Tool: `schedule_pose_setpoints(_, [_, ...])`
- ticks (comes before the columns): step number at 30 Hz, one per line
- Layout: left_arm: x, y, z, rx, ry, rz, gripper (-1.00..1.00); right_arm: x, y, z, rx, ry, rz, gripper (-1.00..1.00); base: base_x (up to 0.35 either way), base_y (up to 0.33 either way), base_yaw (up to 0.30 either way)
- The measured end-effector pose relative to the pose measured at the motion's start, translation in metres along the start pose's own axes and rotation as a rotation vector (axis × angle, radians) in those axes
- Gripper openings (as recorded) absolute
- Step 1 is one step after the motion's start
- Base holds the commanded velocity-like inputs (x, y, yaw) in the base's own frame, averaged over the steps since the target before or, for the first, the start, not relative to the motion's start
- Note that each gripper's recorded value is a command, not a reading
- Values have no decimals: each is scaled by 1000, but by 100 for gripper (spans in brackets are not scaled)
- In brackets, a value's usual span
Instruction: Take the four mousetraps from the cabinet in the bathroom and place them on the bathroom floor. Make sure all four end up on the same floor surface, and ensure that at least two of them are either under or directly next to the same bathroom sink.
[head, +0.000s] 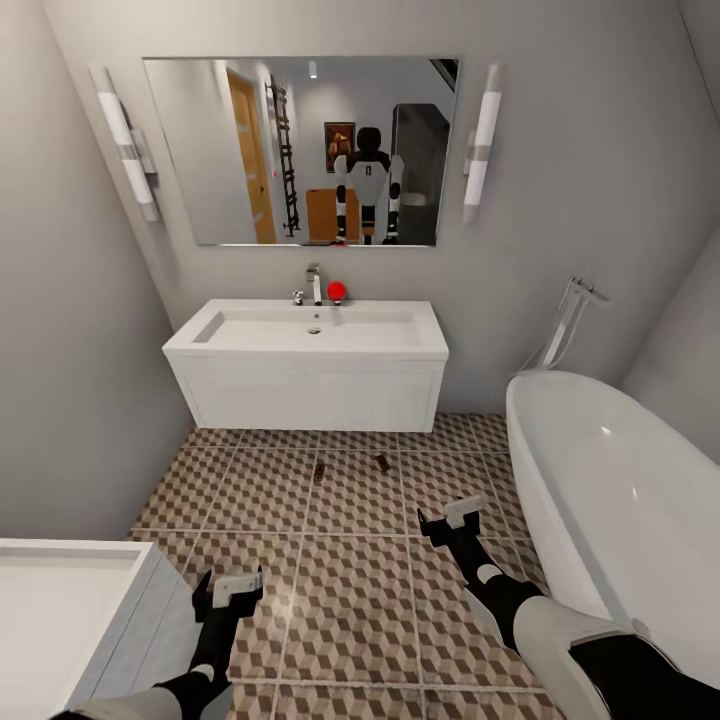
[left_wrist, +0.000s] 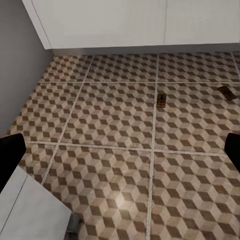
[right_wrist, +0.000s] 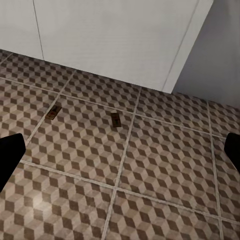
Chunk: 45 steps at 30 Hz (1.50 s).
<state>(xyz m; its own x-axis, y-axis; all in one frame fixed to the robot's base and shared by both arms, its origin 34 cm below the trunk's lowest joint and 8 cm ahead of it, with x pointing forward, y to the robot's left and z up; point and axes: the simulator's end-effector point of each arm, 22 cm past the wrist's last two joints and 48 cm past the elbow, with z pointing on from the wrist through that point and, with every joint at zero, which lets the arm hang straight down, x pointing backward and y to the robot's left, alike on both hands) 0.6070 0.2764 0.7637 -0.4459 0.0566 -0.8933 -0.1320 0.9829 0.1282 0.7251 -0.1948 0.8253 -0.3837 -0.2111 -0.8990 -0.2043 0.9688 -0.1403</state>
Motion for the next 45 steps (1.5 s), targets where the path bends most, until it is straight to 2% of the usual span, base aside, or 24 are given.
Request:
schedule_pose_setpoints(8, [4, 0, -3, 1, 6, 0, 100, 7, 2, -3, -3, 9, 2, 100, 0, 0, 0])
schedule_pose_setpoints(11, [7, -8, -6, 11, 12, -4, 100, 15, 5, -7, -6, 19, 4, 100, 0, 0, 0])
schedule_pose_setpoints(14, [18, -23, -16, 42, 32, -13, 100, 27, 6, -13, -5, 35, 6, 100, 0, 0, 0])
schedule_pose_setpoints(15, [33, -28, -26, 60, 56, -13, 100, 36, 5, -17, -2, 49, 8, 100, 0, 0, 0])
schedule_pose_setpoints(19, [51, -27, -39, 67, 86, -9, 100, 53, 7, -26, -1, 73, 10, 100, 0, 0, 0])
schedule_pose_setpoints(24, [68, -12, -49, 53, 113, 5, 100, 95, 14, -51, -9, 138, 13, 100, 0, 0, 0])
schedule_pose_setpoints(26, [78, -5, -55, 43, 129, 12, 100, 126, 7, -70, -1, 184, 8, 100, 0, 0, 0])
schedule_pose_setpoints(30, [84, -1, -59, 38, 140, 16, 100, 156, -5, -91, 17, 233, 5, 100, 0, 0, 0])
schedule_pose_setpoints(32, [86, 0, -60, 36, 143, 17, 100, 180, -11, -109, 37, 275, 24, 100, 0, 0, 0])
schedule_pose_setpoints(35, [87, 1, -61, 34, 149, 17, 100, 200, -15, -125, 60, 310, 49, 100, 0, 0, 0])
schedule_pose_setpoints(37, [90, 3, -61, 27, 163, 19, 100, 215, -21, -138, 91, 340, 83, 100, 0, 0, 0])
schedule_pose_setpoints(38, [96, 7, -62, 11, 190, 22, 100, 228, -27, -150, 135, 368, 128, 100, 0, 0, 0])
schedule_pose_setpoints(42, [101, 12, -63, -11, 210, 22, 100, 238, -34, -159, 175, 394, 166, 100, 0, 0, 0])
schedule_pose_setpoints(45, [104, 14, -65, -18, 219, 22, 100, 243, -38, -161, 187, 409, 174, 100, 0, 0, 0])
